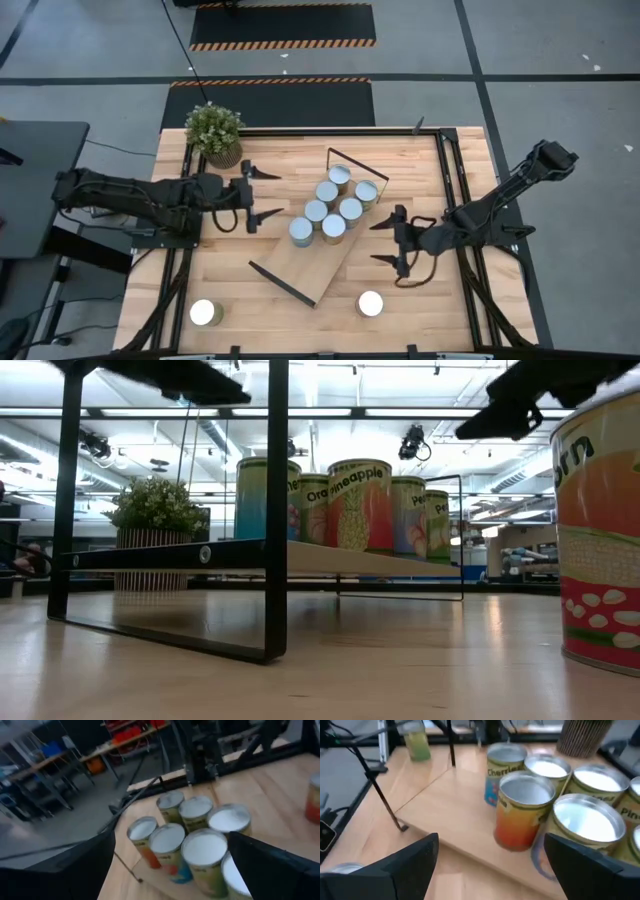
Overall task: Pick and place cans onto a shelf
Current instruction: Put the canned corn on the shelf
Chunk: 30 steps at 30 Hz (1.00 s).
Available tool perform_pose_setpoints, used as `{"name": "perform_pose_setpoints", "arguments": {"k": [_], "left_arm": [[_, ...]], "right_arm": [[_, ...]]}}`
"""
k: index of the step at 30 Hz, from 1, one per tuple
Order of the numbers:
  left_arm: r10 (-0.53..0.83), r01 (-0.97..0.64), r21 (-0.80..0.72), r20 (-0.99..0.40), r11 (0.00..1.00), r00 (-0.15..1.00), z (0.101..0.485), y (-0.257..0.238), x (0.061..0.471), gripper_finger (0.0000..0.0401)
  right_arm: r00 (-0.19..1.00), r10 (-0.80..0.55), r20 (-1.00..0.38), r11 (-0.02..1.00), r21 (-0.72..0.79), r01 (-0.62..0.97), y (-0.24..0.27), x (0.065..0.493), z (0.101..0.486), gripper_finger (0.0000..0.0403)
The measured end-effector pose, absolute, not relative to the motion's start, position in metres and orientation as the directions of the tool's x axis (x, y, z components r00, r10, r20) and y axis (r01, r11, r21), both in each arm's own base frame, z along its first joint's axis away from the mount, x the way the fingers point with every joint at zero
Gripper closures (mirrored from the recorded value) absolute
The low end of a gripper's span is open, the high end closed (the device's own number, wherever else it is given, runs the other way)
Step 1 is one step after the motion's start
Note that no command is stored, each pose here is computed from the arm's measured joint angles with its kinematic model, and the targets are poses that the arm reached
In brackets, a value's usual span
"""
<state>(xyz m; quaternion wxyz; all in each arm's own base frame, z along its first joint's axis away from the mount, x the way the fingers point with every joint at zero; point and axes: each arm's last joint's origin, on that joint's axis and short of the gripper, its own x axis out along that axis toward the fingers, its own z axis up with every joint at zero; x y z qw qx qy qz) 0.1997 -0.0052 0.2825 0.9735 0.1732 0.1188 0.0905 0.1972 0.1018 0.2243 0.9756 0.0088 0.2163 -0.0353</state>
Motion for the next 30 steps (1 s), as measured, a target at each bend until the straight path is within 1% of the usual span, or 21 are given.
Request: {"name": "perform_pose_setpoints", "arguments": {"k": [1, 4, 7, 9, 11, 12, 14, 15, 17, 19, 21, 23, 25, 27, 30], "left_arm": [[0.22, -0.143, 0.364, -0.179, 0.921, 0.959, 0.276, -0.005, 0.199, 0.0008], [0.229, -0.193, 0.365, -0.059, 0.911, 0.972, 0.263, -0.002, 0.197, 0.0008], [0.255, -0.24, 0.453, 0.029, 0.859, 0.967, 0.254, 0.002, 0.194, 0.0008], [0.268, -0.278, 0.465, 0.089, 0.84, 0.959, 0.253, 0.004, 0.189, 0.0008], [0.268, -0.325, 0.458, 0.186, 0.827, 0.945, 0.262, 0.005, 0.183, 0.0008], [0.274, -0.337, 0.456, 0.2, 0.824, 0.941, 0.263, 0.007, 0.179, 0.0008], [0.266, -0.339, 0.45, 0.218, 0.826, 0.939, 0.267, 0.009, 0.175, 0.0008], [0.26, -0.326, 0.451, 0.203, 0.831, 0.944, 0.267, 0.01, 0.172, 0.0008], [0.233, -0.3, 0.451, 0.198, 0.841, 0.952, 0.267, 0.012, 0.167, 0.0008], [0.212, -0.274, 0.441, 0.186, 0.855, 0.959, 0.269, 0.014, 0.162, 0.0008], [0.199, -0.261, 0.43, 0.183, 0.864, 0.963, 0.269, 0.017, 0.158, 0.0008], [0.186, -0.246, 0.408, 0.181, 0.879, 0.966, 0.271, 0.02, 0.152, 0.0008], [0.17, -0.236, 0.383, 0.196, 0.893, 0.966, 0.273, 0.023, 0.149, 0.0008], [0.161, -0.224, 0.362, 0.197, 0.905, 0.967, 0.274, 0.025, 0.146, 0.0008], [0.168, -0.232, 0.357, 0.202, 0.905, 0.965, 0.274, 0.028, 0.145, 0.0008]], "right_arm": [[0.892, -0.072, -0.446, 0.997, 0.003, 0.082, 0.104, 0.2, 0.229, 0.0034], [0.855, -0.108, -0.507, 0.993, -0.005, 0.122, 0.111, 0.208, 0.244, 0.0034], [0.808, -0.137, -0.573, 0.988, -0.018, 0.154, 0.118, 0.215, 0.252, 0.0034], [0.786, -0.147, -0.601, 0.984, -0.007, 0.178, 0.123, 0.222, 0.257, 0.0034], [0.743, -0.174, -0.646, 0.977, -0.017, 0.214, 0.126, 0.226, 0.257, 0.0034], [0.734, -0.179, -0.656, 0.972, -0.004, 0.234, 0.129, 0.231, 0.258, 0.0034], [0.691, -0.181, -0.7, 0.967, 0.0, 0.254, 0.134, 0.237, 0.258, 0.0034], [0.673, -0.177, -0.718, 0.966, 0.002, 0.257, 0.137, 0.241, 0.26, 0.0034], [0.668, -0.168, -0.725, 0.962, 0.029, 0.273, 0.144, 0.251, 0.266, 0.0034], [0.641, -0.181, -0.746, 0.96, 0.009, 0.281, 0.149, 0.258, 0.266, 0.0034], [0.625, -0.166, -0.763, 0.962, 0.014, 0.272, 0.155, 0.268, 0.265, 0.0034], [0.579, -0.162, -0.799, 0.963, 0.0, 0.269, 0.16, 0.273, 0.262, 0.0034], [0.555, -0.145, -0.819, 0.96, 0.018, 0.278, 0.166, 0.282, 0.262, 0.0034], [0.501, -0.136, -0.855, 0.961, 0.008, 0.275, 0.17, 0.288, 0.261, 0.0034], [0.49, -0.139, -0.861, 0.962, 0.0, 0.273, 0.178, 0.301, 0.267, 0.0034]]}}
